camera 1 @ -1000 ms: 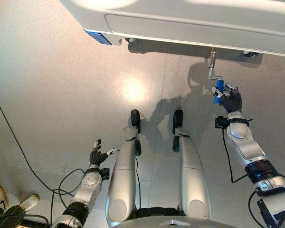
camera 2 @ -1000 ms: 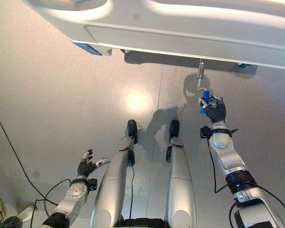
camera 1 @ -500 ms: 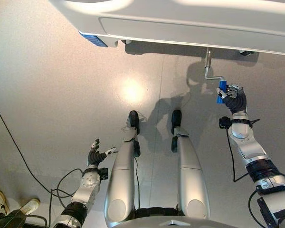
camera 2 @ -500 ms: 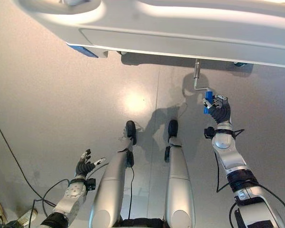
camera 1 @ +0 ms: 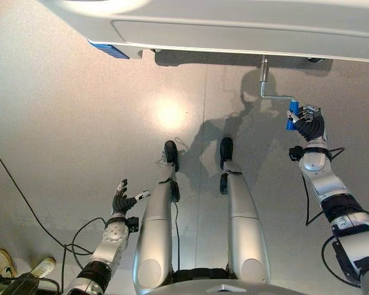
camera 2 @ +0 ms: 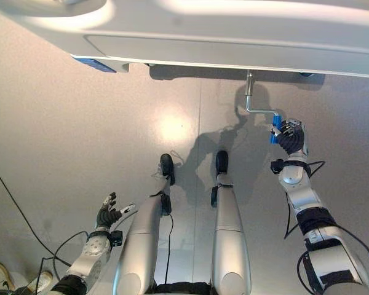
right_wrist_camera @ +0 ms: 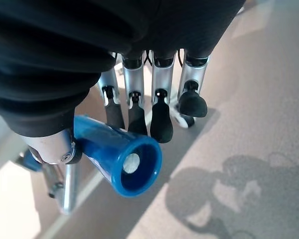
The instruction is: Raise the hospital bed
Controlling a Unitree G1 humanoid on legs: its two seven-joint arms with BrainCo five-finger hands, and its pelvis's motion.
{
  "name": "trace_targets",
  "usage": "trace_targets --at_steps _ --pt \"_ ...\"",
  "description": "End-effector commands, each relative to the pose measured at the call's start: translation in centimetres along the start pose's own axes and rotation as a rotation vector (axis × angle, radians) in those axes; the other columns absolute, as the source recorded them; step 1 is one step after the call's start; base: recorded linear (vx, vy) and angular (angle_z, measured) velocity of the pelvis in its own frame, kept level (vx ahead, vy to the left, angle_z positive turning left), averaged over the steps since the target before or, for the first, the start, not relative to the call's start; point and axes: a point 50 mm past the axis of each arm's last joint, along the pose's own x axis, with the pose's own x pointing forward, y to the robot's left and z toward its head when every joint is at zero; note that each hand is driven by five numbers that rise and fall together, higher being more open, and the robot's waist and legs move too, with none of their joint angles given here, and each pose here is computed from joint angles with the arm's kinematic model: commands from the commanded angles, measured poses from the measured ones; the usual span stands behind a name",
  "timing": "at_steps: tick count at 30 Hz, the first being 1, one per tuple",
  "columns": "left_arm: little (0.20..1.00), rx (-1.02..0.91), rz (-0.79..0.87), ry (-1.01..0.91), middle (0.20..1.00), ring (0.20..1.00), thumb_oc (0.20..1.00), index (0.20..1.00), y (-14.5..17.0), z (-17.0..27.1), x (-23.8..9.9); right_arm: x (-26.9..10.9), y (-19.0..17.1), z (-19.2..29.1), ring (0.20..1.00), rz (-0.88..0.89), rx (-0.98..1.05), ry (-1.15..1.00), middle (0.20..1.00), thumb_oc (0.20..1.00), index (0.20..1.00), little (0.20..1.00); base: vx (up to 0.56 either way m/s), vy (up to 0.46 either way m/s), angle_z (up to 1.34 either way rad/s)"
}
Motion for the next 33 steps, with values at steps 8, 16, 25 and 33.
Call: trace_targets --at_steps 8,16,25,33 --pt "1.0 -0.045 0.0 0.037 1.0 1.0 1.0 1.0 -0.8 -1.5 -1.3 4.1 -11.0 -2.8 0.2 -0.304 -0.276 0.244 0.2 0.2 0.2 0.2 0.0 0.0 0.0" --pt "1.0 -0.048 -0.055 0.003 1.0 1.0 1.0 1.0 -2.1 -0.5 -1.1 3.8 -10.5 -4.3 0.2 -0.246 -0.342 0.366 0.2 0.2 0.2 0.2 0.0 0.003 0.04" --pt "1.0 -0.033 -0.141 -0.021 1.0 1.0 1.0 1.0 -4.1 -0.1 -1.7 1.4 -6.2 -7.2 0.2 -0.078 -0.359 0.464 0.2 0.2 0.2 0.2 0.02 0.027 0.15" --pt "1.0 -0.021 -0.174 -0.026 1.0 1.0 1.0 1.0 -5.0 0.3 -1.7 -0.5 -1.5 -8.0 0.2 0.057 -0.281 0.509 0.2 0.2 0.2 0.2 0.01 0.072 0.12"
